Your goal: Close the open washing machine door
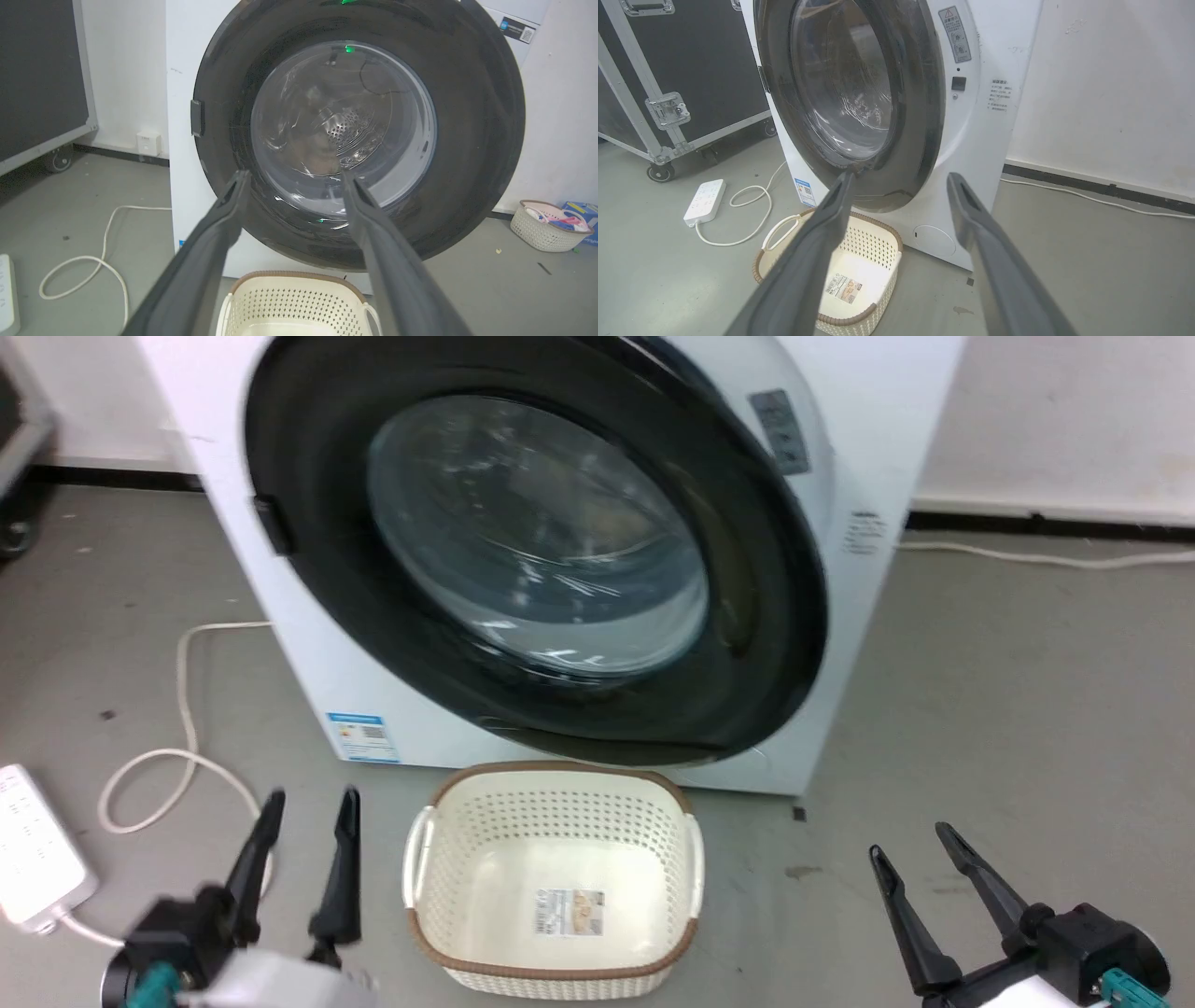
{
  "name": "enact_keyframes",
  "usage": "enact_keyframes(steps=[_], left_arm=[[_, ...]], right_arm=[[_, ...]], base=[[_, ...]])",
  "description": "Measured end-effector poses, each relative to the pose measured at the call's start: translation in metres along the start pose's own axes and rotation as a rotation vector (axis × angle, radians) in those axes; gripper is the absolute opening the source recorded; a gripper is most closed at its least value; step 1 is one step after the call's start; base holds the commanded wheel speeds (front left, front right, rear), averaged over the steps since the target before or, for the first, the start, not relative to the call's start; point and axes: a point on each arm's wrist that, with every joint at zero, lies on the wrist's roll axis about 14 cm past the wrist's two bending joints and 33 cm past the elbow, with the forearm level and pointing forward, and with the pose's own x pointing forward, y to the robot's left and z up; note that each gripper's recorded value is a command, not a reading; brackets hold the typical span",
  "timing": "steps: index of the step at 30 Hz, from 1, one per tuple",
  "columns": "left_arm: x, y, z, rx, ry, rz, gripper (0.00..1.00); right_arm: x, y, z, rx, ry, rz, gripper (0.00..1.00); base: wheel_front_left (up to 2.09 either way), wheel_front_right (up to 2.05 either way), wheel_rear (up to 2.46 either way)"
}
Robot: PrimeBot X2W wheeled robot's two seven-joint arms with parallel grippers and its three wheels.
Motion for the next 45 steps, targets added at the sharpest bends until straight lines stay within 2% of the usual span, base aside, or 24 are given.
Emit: enact_keyframes(steps=[5,10,11,12,13,17,24,30,38,45], left_arm=[[-0.032,0.012,-0.002,0.168,0.017,0.055,1.00],[-0.048,0.015,-0.009,0.227,0.043,0.069,1.00],[-0.049,0.014,-0.009,0.227,0.042,0.070,1.00],[-0.050,0.013,-0.009,0.229,0.041,0.068,1.00],[-0.050,0.012,-0.009,0.231,0.042,0.068,1.00],[-0.049,0.013,-0.015,0.228,0.057,0.080,1.00],[-0.039,0.017,-0.024,0.223,0.081,0.116,1.00],[-0.029,0.022,-0.033,0.212,0.100,0.156,1.00],[-0.029,0.035,-0.040,0.218,0.129,0.219,1.00],[-0.030,0.041,-0.046,0.229,0.153,0.244,1.00]], right_arm=[[0.008,0.018,0.004,0.030,-0.016,0.049,1.00],[0.013,0.031,0.000,0.043,-0.005,0.094,1.00],[0.014,0.036,-0.002,0.046,0.002,0.110,0.95],[0.015,0.040,-0.004,0.050,0.009,0.126,0.38],[0.017,0.043,-0.006,0.049,0.015,0.143,0.00],[0.034,0.050,-0.004,0.040,0.014,0.212,0.00],[0.098,0.055,0.019,-0.003,-0.014,0.344,0.00],[0.154,0.051,0.013,-0.028,0.033,0.402,0.00],[0.217,0.024,-0.010,-0.017,0.113,0.343,0.00],[0.259,-0.014,-0.013,0.000,0.130,0.218,0.00]], base=[[0.00,0.00,0.00],[0.00,0.00,0.00],[0.00,0.00,0.00],[0.00,0.00,0.00],[0.00,0.00,0.00],[0.00,0.00,0.00],[0.00,0.00,0.00],[0.00,0.00,0.00],[0.00,0.00,0.00],[0.00,0.00,0.00]])
